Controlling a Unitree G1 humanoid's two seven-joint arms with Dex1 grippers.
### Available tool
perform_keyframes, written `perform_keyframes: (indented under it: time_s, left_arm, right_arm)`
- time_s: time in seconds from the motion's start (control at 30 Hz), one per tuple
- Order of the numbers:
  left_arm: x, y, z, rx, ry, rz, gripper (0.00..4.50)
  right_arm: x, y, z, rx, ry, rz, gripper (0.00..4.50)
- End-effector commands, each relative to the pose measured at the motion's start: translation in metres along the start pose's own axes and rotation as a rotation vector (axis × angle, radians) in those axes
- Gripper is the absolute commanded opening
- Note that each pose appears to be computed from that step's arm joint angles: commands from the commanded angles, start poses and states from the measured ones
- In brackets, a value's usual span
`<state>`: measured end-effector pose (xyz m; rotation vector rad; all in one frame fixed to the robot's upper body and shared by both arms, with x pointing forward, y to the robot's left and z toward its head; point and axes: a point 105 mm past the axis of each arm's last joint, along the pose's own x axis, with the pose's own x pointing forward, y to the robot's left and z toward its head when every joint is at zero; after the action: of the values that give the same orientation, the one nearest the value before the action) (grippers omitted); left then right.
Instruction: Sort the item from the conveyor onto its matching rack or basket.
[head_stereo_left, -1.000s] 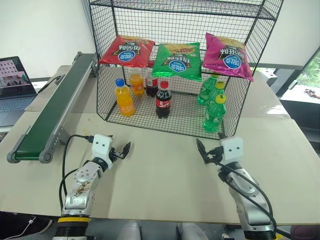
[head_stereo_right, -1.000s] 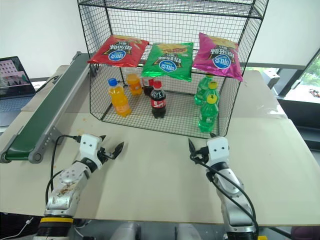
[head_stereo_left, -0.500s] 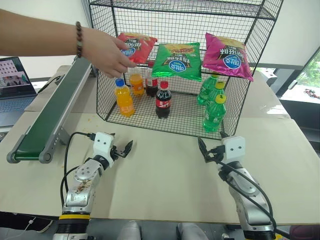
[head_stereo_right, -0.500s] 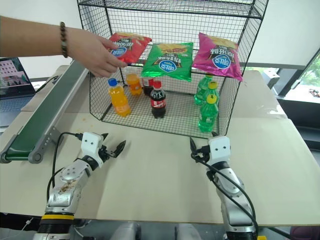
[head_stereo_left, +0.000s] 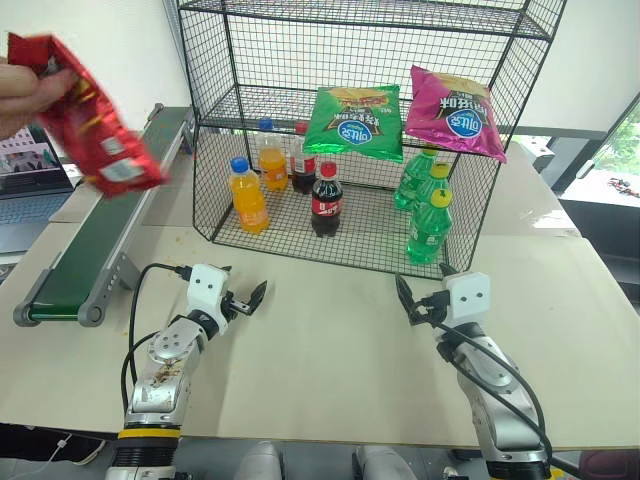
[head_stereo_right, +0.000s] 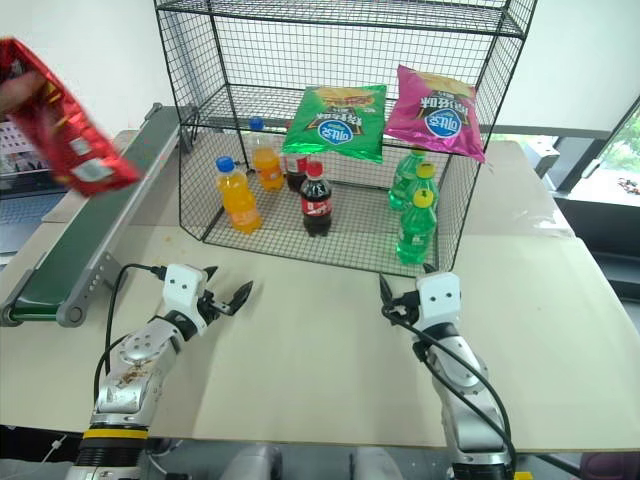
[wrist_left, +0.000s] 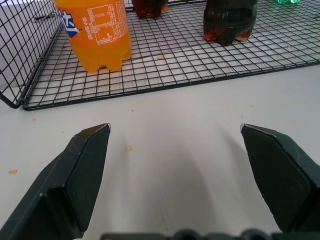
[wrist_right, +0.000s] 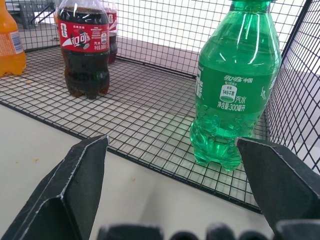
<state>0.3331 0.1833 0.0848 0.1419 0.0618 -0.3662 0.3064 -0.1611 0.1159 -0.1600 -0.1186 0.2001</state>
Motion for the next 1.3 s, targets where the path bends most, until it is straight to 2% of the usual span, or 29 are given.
perform_keyframes:
  time_s: [0.03, 0.53, 0.77, 0.87, 1.0, 1.07, 1.17, 1.3]
  left_arm:
    - [-0.001, 0.003, 0.015, 0.016, -0.061, 0.003, 4.44]
    - [0.000, -0.001, 0.017, -0.009, -0.072, -0.031, 4.44]
    - [-0.023, 0.003, 0.030, -0.109, -0.099, -0.098, 4.44]
    - [-0.041, 0.005, 0.036, -0.147, -0.099, -0.128, 4.44]
    - [-0.082, 0.018, 0.053, -0.322, -0.110, -0.100, 4.44]
    - [-0.094, 0.023, 0.060, -0.402, -0.130, -0.083, 4.44]
    - [-0.131, 0.042, 0.069, -0.603, -0.214, -0.003, 4.44]
    - [-0.159, 0.060, 0.077, -0.740, -0.300, 0.106, 4.44]
  right_arm:
    - [0.002, 0.000, 0.017, -0.005, -0.066, 0.005, 4.50]
    - [0.000, -0.001, 0.018, -0.009, -0.060, -0.004, 4.50]
    - [0.006, 0.004, 0.027, -0.007, -0.083, 0.056, 4.50]
    - [0.013, 0.013, 0.038, 0.019, -0.106, 0.151, 4.50]
    - [0.022, 0.039, 0.065, 0.015, -0.155, 0.444, 4.50]
    - [0.021, 0.047, 0.074, 0.020, -0.171, 0.531, 4.50]
    - [0.015, 0.066, 0.095, 0.040, -0.210, 0.770, 4.50]
    - [0.010, 0.079, 0.110, 0.056, -0.236, 0.937, 4.50]
